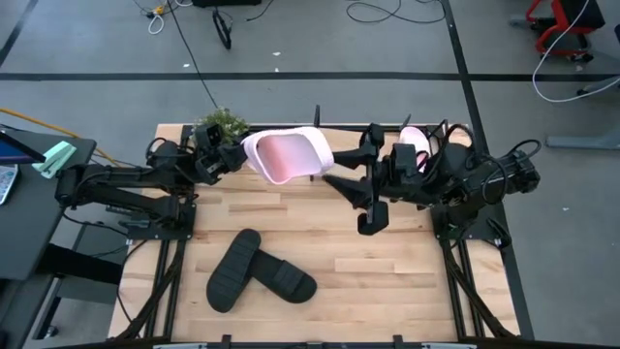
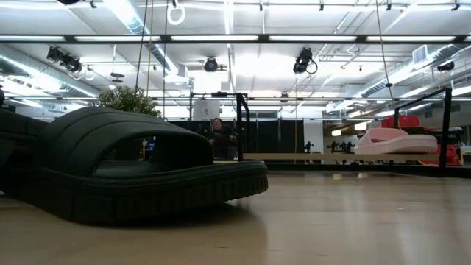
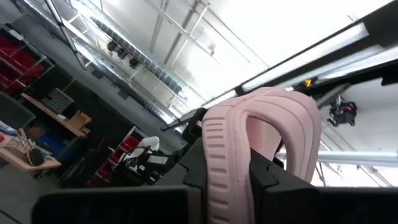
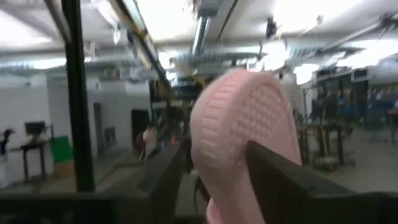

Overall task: Pick and place slides into the shelf
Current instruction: Put the pink slide on the shelf

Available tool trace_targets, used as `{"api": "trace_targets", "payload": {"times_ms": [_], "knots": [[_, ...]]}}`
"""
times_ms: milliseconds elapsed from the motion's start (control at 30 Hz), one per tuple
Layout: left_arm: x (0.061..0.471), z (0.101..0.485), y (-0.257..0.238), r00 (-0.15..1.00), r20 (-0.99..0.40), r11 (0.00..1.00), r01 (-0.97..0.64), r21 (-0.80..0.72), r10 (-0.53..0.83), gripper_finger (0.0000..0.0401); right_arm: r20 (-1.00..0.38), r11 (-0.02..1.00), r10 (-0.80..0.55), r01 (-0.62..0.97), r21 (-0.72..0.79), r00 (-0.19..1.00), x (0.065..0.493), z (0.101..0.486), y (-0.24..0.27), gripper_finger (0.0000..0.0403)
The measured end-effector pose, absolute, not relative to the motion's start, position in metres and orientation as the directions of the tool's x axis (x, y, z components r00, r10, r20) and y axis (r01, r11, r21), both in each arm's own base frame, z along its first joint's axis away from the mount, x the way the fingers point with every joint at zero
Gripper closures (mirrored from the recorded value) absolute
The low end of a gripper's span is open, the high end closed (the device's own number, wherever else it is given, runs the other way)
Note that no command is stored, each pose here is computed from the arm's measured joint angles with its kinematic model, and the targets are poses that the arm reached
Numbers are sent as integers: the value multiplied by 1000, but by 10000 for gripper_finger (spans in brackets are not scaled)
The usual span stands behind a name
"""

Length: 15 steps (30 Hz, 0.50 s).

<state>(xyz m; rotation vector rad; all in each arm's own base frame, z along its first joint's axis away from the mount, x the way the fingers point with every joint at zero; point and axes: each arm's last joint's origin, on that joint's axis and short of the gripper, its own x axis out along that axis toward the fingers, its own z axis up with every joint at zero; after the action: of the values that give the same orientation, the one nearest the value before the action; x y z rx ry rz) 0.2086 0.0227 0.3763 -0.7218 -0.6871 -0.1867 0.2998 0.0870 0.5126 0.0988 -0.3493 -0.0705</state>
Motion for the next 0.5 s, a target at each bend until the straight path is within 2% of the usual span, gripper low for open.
{"api": "trace_targets", "payload": {"times_ms": [233, 500], "knots": [[212, 372, 20, 807, 589, 690, 447, -569, -36, 351, 160, 995, -71, 59, 76, 985, 288, 504, 91, 142], [216, 361, 28, 881, 450, 586, 443, -678, -146, 353, -1, 999, -3, 3, 50, 1000, 243, 510, 95, 132]]}}
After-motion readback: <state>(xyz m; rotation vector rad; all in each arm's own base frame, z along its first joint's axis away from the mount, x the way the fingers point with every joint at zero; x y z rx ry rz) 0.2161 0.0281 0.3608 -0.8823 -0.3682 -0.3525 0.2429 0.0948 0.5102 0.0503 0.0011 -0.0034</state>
